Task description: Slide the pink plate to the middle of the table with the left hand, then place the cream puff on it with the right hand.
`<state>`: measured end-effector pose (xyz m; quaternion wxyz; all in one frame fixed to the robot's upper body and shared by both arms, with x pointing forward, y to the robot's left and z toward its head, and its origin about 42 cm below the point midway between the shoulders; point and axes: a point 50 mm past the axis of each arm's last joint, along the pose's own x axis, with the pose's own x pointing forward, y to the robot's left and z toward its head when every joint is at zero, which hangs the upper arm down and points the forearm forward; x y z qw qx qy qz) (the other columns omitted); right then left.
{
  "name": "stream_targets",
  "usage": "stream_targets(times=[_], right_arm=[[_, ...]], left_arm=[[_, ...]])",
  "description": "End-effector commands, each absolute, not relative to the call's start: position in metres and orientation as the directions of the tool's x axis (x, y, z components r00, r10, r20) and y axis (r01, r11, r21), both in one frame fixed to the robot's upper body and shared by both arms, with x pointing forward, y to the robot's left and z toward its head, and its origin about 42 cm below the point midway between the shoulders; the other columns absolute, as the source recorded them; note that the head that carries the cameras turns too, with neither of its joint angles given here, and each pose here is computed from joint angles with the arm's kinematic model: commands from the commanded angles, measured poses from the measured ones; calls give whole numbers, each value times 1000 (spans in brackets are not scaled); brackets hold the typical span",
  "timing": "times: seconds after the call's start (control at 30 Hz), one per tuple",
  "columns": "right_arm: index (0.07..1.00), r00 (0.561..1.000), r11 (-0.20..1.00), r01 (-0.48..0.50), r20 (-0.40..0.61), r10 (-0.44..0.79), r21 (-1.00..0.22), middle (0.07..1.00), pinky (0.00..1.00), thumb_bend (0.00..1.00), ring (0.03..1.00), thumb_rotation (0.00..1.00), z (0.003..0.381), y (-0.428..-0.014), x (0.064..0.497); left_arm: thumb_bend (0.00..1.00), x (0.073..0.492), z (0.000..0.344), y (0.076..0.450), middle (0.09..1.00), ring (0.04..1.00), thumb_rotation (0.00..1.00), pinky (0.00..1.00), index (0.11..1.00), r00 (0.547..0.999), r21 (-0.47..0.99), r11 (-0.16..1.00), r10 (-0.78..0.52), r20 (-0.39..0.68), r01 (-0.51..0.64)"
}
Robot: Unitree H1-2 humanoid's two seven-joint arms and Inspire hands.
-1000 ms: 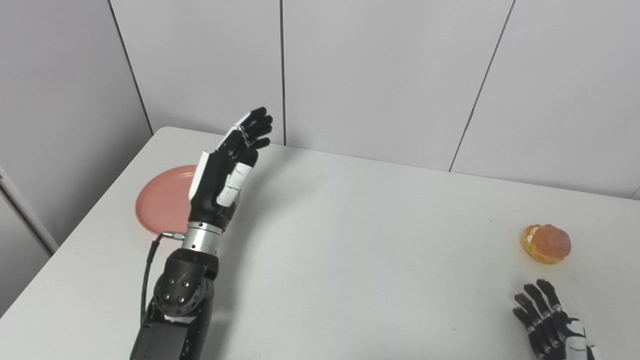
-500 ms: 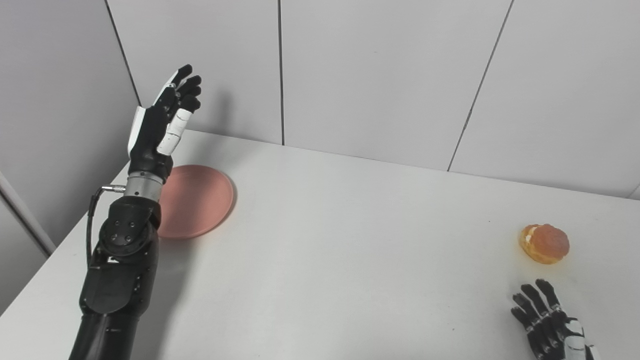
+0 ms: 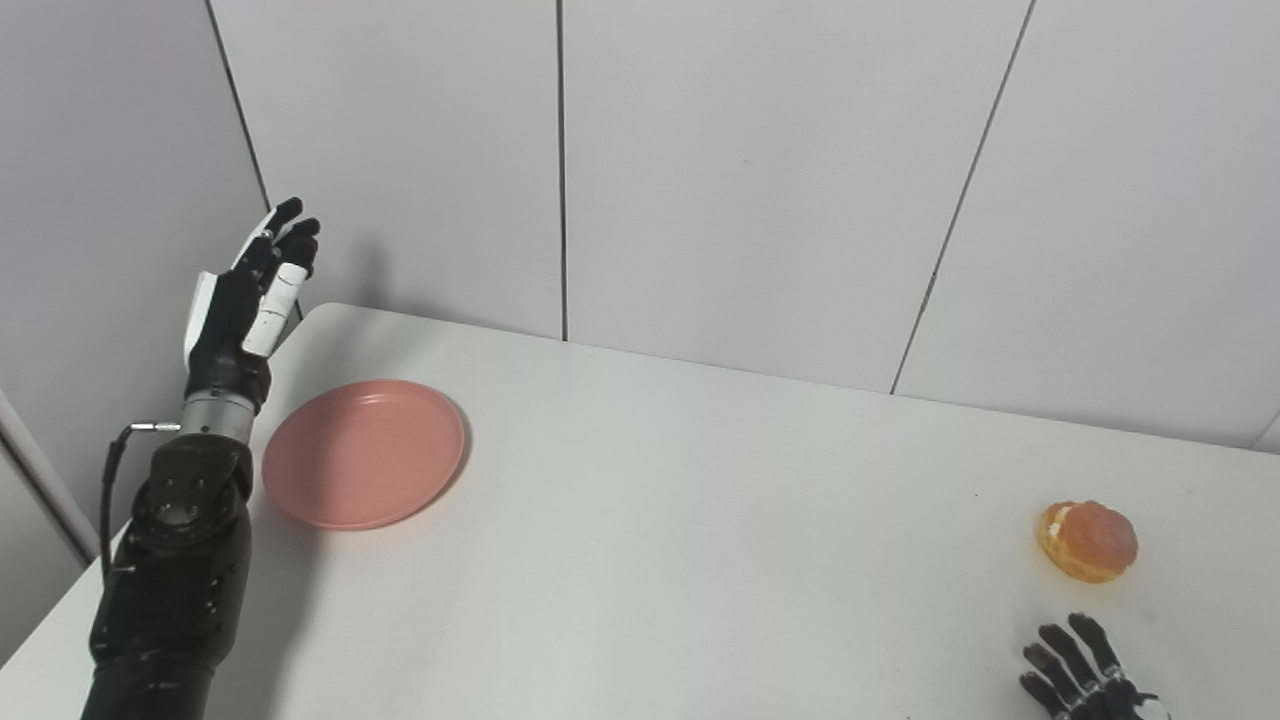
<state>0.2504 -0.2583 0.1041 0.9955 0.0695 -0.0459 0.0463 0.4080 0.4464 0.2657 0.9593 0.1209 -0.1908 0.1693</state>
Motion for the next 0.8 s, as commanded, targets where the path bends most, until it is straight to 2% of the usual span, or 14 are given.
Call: stream_targets(times=[0.0, 0.1, 0.17, 0.23, 0.3, 0.4, 0.43, 0.53, 0.57, 0.67, 0.73, 0.77], right_arm=[[923, 995, 984, -102, 31, 99, 143, 895, 890, 803, 885, 1000, 94, -258, 245], [924, 995, 985, -103, 30, 100, 140, 892, 889, 801, 883, 1000, 94, -258, 245], [923, 995, 985, -103, 31, 100, 140, 891, 889, 798, 882, 1000, 94, -258, 244], [926, 994, 984, -104, 32, 100, 142, 896, 895, 791, 886, 1000, 95, -258, 244], [925, 994, 984, -105, 32, 101, 143, 895, 896, 784, 886, 1000, 95, -259, 243], [924, 994, 985, -107, 32, 103, 135, 892, 890, 786, 882, 1000, 96, -259, 242], [926, 994, 985, -106, 33, 103, 133, 894, 891, 782, 884, 1000, 96, -259, 242], [924, 994, 985, -103, 35, 99, 136, 890, 888, 781, 880, 1000, 96, -258, 241], [920, 995, 985, -102, 37, 97, 138, 886, 882, 776, 873, 1000, 97, -258, 241], [921, 994, 985, -104, 38, 100, 140, 886, 882, 775, 872, 1000, 98, -258, 240], [920, 994, 984, -105, 38, 101, 143, 884, 883, 774, 870, 1000, 98, -258, 240], [917, 994, 984, -105, 38, 101, 143, 882, 881, 778, 868, 1000, 98, -258, 239]], left_arm=[[952, 411, 292, 453, 873, 882, 848, 884, 872, 829, 153, 907, 277, 485, -393], [900, 410, 287, 458, 893, 910, 851, 919, 890, 840, 151, 909, 280, 465, -388], [899, 412, 281, 464, 894, 920, 856, 923, 896, 846, 157, 904, 295, 444, -398], [921, 414, 274, 472, 893, 925, 864, 906, 908, 853, 180, 891, 314, 417, -416], [947, 414, 266, 477, 877, 888, 903, 829, 911, 857, 222, 872, 329, 396, -437], [927, 412, 256, 479, 883, 878, 910, 837, 910, 858, 253, 853, 344, 382, -456], [953, 412, 252, 479, 877, 860, 912, 788, 894, 857, 257, 849, 354, 374, -462], [904, 411, 242, 479, 880, 868, 876, 778, 881, 857, 217, 858, 375, 353, -465], [937, 411, 239, 480, 881, 866, 833, 838, 883, 858, 198, 863, 383, 343, -465], [947, 410, 229, 486, 878, 870, 816, 847, 883, 863, 194, 865, 389, 323, -463], [927, 410, 223, 491, 860, 872, 832, 819, 880, 866, 206, 862, 390, 313, -463], [963, 410, 220, 493, 863, 876, 822, 814, 874, 867, 206, 862, 392, 307, -463]])
